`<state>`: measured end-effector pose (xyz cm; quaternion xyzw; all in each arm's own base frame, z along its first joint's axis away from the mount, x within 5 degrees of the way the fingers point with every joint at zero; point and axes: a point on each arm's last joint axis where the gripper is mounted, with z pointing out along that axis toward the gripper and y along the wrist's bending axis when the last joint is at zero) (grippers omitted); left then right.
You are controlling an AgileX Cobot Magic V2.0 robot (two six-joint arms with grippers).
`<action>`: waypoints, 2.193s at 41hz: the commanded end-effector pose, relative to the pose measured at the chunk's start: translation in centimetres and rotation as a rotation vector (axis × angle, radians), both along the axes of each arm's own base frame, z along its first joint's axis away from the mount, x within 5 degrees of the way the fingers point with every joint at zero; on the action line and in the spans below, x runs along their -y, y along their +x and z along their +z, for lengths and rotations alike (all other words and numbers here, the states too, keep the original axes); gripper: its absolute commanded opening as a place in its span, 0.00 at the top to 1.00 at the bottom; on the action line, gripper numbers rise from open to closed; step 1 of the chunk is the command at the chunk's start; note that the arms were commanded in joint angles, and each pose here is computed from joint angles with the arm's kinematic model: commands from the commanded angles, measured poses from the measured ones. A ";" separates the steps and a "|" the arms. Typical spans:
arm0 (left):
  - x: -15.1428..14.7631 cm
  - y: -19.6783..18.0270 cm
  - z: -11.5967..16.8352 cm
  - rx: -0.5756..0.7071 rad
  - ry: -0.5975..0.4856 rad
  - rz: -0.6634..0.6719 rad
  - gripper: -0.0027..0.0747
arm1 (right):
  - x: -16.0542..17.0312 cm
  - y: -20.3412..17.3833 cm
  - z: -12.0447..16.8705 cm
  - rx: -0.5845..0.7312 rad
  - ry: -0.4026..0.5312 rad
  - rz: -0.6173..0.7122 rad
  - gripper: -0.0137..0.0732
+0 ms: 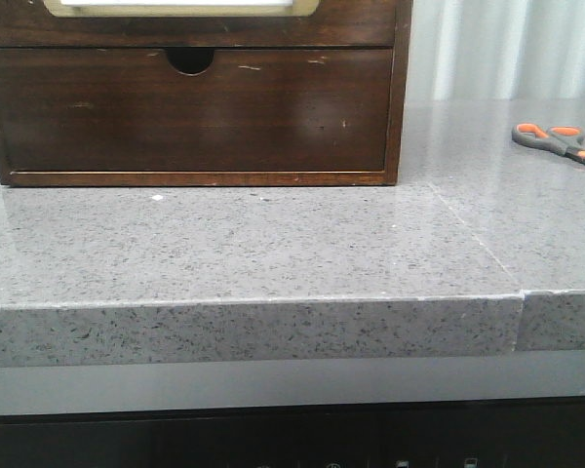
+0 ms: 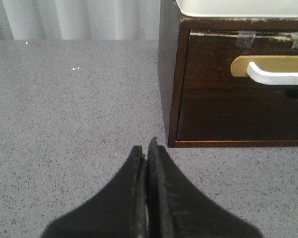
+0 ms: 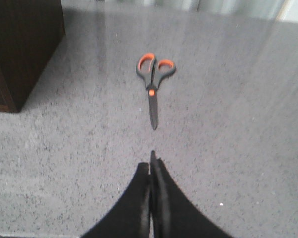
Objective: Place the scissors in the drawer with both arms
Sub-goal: 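Move the left gripper to the white drawer handle, then close the left gripper around the white drawer handle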
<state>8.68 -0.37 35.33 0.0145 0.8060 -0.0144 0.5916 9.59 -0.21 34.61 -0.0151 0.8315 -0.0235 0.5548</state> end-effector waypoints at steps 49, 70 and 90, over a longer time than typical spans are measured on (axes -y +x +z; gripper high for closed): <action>1.7 4.4 0.1 -0.061 -0.393 -0.058 0.27 | 0.0 3.0 -0.4 -0.100 -0.023 0.011 0.23; 4.8 12.1 -2.1 -0.204 -0.926 -0.272 0.27 | 0.0 3.0 -0.4 -0.100 -0.023 0.011 0.23; 6.1 17.1 -3.9 -0.263 -1.085 -0.426 0.37 | 0.0 3.0 -0.4 -0.100 -0.023 0.011 0.23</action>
